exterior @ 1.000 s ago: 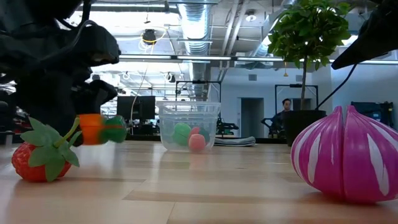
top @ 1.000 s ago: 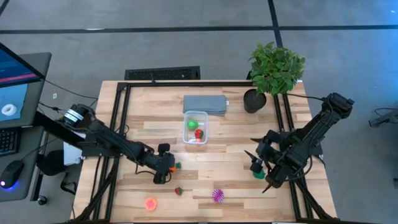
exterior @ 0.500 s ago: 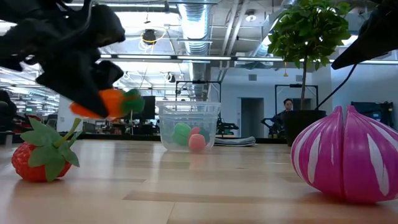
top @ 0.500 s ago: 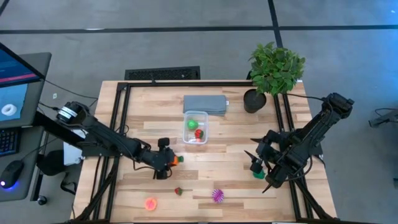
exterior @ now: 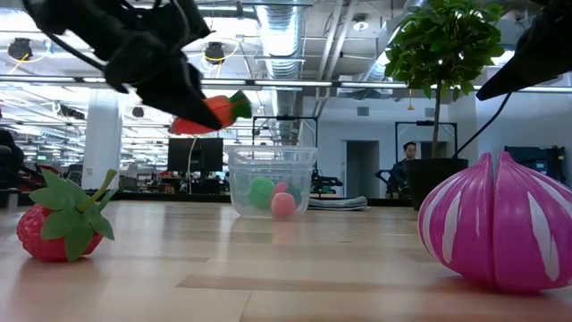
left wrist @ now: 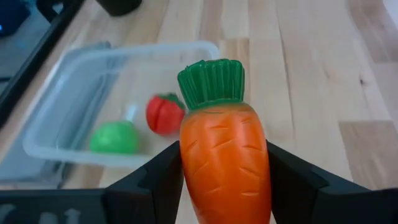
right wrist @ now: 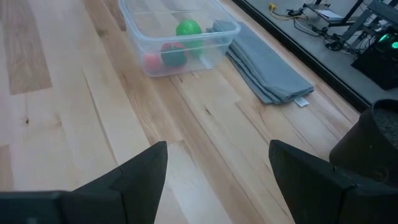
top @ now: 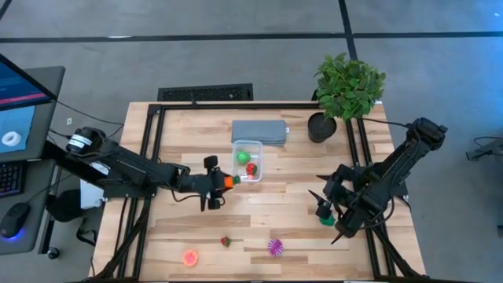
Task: Pick and placing Produce into tupperware
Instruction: Put the orange carrot into the transparent bin
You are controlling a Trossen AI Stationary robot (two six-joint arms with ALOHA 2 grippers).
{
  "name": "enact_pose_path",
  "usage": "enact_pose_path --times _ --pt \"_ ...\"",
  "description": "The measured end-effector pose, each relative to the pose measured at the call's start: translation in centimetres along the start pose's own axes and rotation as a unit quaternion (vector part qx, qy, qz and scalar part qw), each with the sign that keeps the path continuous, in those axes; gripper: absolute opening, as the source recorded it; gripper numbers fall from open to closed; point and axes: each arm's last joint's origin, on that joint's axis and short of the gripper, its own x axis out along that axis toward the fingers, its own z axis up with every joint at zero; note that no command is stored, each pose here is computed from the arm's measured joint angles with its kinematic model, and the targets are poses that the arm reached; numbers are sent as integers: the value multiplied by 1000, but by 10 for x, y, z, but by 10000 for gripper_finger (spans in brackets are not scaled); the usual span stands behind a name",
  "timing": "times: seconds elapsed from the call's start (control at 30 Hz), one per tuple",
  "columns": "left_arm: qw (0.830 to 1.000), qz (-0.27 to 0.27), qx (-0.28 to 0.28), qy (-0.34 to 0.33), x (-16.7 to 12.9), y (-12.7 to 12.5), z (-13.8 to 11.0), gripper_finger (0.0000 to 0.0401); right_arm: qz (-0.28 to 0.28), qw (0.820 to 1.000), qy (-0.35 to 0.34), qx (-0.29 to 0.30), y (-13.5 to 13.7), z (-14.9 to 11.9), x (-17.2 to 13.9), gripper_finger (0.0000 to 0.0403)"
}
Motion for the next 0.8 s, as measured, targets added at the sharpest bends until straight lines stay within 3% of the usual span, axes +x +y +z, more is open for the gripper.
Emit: enact_pose_path --times 0.57,0.8 --pt "995 13 12 -95 17 61 21 182 -12 1000 5 -21 6 -5 5 306" --pt "989 20 -44 -137 23 83 26 182 -14 1000 2 -21 6 -5 5 306"
